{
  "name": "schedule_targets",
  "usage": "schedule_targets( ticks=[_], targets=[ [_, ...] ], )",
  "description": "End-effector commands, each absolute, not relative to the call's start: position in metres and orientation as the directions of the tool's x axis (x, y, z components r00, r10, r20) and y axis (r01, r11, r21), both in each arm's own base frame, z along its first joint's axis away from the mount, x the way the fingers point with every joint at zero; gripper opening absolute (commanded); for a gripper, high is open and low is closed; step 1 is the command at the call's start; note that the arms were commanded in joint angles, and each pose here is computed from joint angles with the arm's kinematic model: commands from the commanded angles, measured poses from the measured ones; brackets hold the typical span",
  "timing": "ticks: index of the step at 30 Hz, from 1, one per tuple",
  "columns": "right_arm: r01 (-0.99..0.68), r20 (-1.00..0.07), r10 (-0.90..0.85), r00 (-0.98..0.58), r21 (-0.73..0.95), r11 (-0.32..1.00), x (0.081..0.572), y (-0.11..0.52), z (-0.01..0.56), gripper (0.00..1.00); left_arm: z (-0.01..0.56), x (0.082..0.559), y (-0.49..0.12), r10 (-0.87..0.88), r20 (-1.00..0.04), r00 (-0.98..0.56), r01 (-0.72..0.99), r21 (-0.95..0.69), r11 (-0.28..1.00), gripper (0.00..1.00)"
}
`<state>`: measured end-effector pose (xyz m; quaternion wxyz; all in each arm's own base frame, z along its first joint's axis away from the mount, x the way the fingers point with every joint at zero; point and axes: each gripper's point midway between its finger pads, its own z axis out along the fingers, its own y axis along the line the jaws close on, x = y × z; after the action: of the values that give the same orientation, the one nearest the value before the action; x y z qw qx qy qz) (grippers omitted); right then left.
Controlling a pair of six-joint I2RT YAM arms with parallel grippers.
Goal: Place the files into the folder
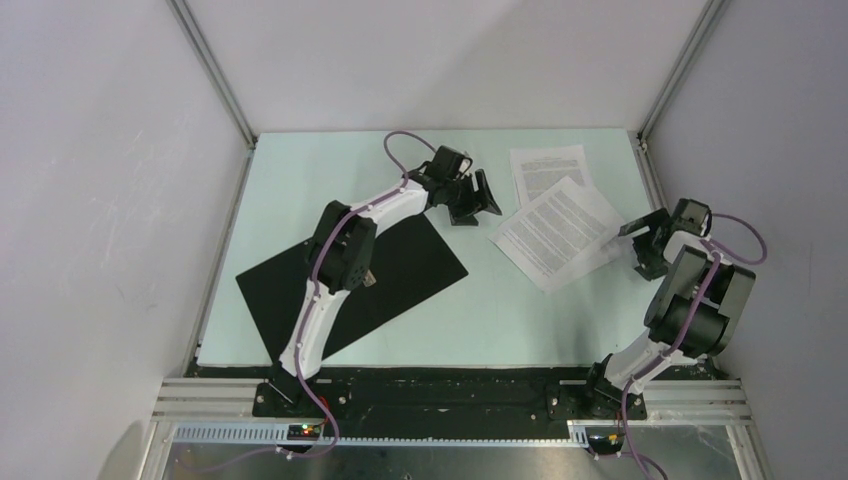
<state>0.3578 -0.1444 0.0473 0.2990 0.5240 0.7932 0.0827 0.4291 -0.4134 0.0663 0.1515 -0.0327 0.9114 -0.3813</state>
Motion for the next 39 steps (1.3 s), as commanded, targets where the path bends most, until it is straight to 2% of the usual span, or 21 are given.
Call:
schedule_targets(
  ticks=[1,16,25,33,39],
  targets=[
    [0.717,-0.377,0.885,-0.274,0.533,0.449,0.376,-0.128,0.05,0.96,0.087,0.435,-0.426,-0.176,-0.278,-0.944,0.09,-0.733,0.675,0.77],
    [0.642,-0.309,0.872,-0.38,0.591,0.489,0.412,-0.072,0.028,0.99,0.088,0.439,-0.42,-0.182,-0.274,-0.944,0.085,-0.737,0.67,0.77],
    [0.577,-0.265,0.799,-0.54,0.575,0.581,0.437,-0.017,0.02,0.98,0.078,0.453,-0.407,-0.232,-0.274,-0.933,0.039,-0.719,0.694,0.77],
    [0.641,-0.275,0.806,-0.525,0.495,0.587,0.408,-0.032,0.026,0.99,0.045,0.459,-0.393,-0.281,-0.261,-0.924,-0.041,-0.662,0.748,0.75],
    [0.6,-0.222,0.777,-0.589,0.524,0.605,0.393,0.003,0.024,0.99,0.035,0.459,-0.397,-0.316,-0.238,-0.918,-0.09,-0.653,0.752,0.75]
  ],
)
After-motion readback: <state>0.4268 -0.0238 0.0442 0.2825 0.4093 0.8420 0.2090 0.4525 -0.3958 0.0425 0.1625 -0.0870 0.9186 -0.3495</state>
